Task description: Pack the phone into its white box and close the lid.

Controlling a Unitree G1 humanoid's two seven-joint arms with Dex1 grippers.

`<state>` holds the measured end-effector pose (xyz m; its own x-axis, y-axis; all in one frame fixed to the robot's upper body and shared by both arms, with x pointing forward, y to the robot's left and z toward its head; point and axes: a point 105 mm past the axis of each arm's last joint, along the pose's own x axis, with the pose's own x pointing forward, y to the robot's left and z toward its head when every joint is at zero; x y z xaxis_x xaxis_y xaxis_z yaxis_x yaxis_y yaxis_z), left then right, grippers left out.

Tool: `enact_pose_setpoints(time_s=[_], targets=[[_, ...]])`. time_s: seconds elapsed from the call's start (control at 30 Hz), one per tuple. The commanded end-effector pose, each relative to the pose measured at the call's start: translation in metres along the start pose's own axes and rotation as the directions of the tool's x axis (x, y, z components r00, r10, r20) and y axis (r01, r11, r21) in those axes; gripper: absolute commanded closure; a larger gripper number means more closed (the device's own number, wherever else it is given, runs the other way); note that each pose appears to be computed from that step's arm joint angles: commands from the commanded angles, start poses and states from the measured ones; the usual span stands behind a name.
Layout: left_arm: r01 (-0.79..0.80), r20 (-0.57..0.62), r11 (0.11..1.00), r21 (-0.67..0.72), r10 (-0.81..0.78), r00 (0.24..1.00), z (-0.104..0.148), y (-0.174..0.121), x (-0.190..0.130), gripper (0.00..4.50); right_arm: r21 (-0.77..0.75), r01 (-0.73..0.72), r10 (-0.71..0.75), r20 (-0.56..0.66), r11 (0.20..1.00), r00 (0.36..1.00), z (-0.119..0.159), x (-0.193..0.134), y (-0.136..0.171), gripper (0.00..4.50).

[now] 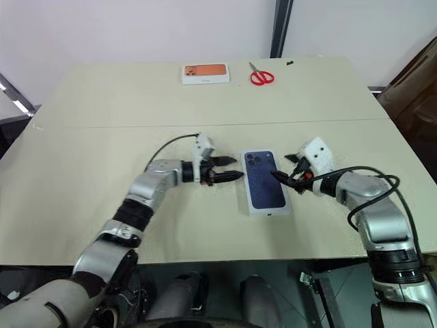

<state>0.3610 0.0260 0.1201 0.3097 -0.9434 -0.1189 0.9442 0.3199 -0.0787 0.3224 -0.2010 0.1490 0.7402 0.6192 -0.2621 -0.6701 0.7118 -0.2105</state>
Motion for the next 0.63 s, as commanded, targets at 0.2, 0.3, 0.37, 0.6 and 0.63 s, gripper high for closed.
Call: enact_pose_setpoints(time_s=[0.2,0.3,0.37,0.6,0.63], targets=[[-0.107,0.036,0.988,0.111,0.103,0.994,0.010,0.006,-0.073,0.02,-0.125,-0.082,0.088,0.037,0.989,0.995,0.003,-0.028,0.013,0.00],[-0.171,0.036,0.977,0.125,0.167,0.985,0.006,0.005,-0.101,0.02,-0.110,-0.065,0.071,0.053,0.992,0.996,0.000,-0.043,0.010,0.00],[-0.196,0.023,0.973,0.123,0.194,0.981,0.001,0.002,-0.116,0.02,-0.091,-0.081,0.087,0.067,0.993,0.994,0.001,-0.050,0.014,0.00],[-0.314,-0.073,0.943,0.111,0.323,0.944,-0.023,0.007,-0.172,0.02,-0.119,-0.087,0.088,0.007,0.989,0.996,-0.017,-0.071,0.014,0.00],[-0.328,-0.075,0.939,0.103,0.336,0.939,-0.023,0.009,-0.177,0.02,-0.125,-0.080,0.081,-0.002,0.989,0.997,-0.020,-0.073,0.012,0.00]])
